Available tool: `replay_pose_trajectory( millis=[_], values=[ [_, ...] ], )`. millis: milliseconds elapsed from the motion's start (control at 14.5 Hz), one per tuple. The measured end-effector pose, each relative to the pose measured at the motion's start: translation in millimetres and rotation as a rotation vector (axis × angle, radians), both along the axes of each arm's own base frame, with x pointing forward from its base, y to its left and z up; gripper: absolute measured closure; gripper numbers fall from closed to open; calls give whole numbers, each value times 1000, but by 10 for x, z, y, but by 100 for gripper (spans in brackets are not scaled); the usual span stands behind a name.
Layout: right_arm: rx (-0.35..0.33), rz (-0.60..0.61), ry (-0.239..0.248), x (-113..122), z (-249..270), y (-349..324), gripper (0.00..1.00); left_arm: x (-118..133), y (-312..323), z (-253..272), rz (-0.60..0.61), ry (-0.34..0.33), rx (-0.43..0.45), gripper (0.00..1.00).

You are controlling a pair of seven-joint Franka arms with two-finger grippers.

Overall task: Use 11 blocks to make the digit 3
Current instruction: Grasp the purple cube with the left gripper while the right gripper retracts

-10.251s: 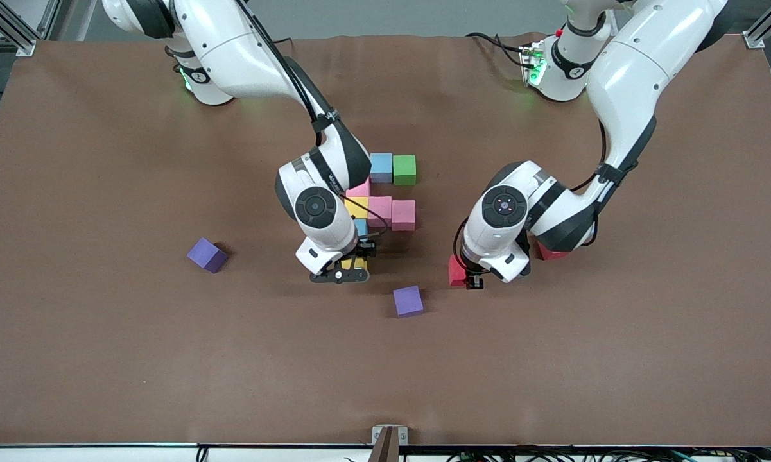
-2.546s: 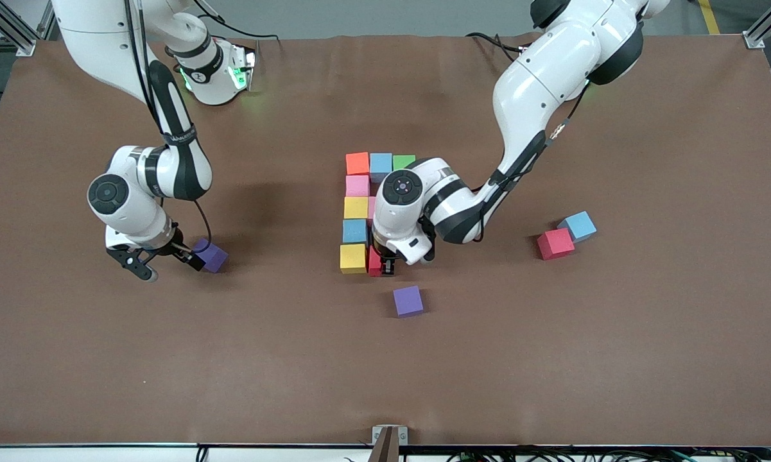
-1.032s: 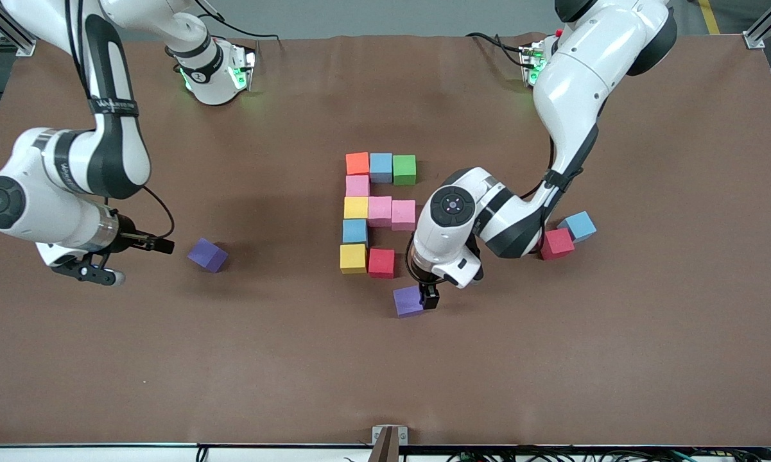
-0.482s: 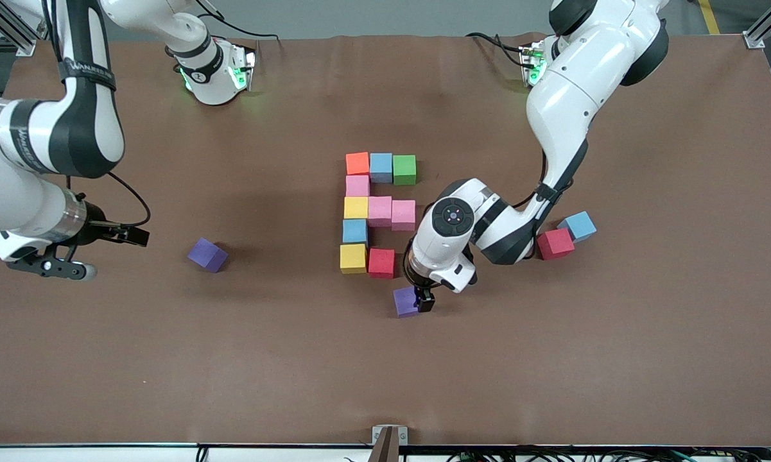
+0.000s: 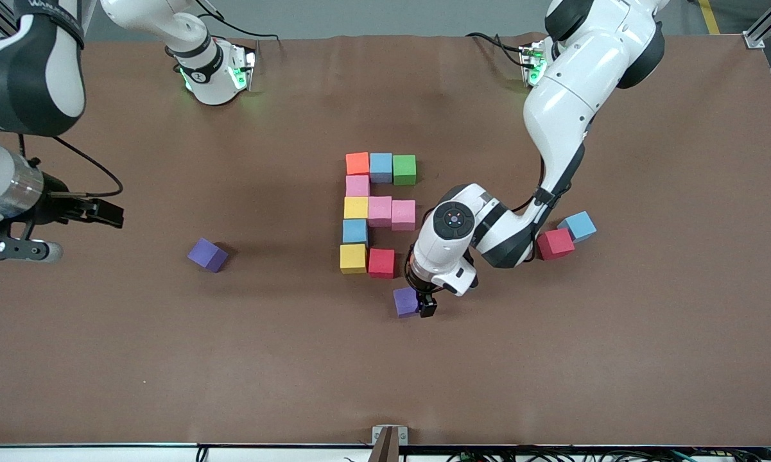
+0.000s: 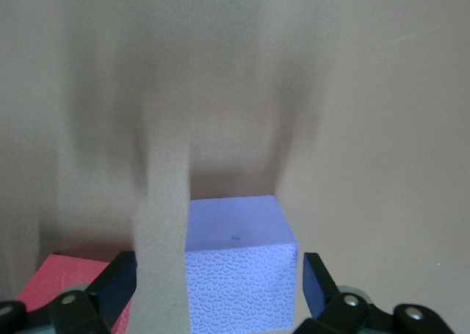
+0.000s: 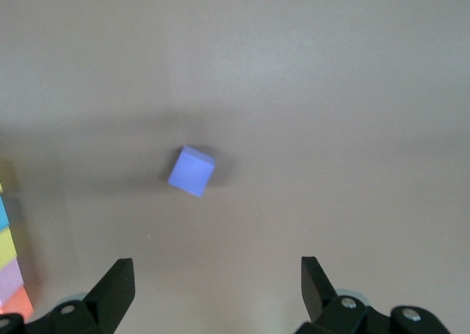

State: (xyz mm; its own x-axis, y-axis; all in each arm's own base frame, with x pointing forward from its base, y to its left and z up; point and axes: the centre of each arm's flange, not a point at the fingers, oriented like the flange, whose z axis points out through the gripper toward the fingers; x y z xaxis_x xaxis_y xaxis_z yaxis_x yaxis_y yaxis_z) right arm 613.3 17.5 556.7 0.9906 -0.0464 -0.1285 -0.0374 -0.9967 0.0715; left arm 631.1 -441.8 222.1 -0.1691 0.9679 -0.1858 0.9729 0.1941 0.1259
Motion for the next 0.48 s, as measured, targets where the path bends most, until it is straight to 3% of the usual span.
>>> replay_pose_trajectory(
  millis=[275, 482],
  values=[
    [7, 2, 15, -45, 39, -564, 0, 11, -31, -100, -1, -13, -6, 0],
    [0, 14, -33, -28, 313, -544, 0, -2, -62, -189, -4, -17, -15, 0]
  ],
)
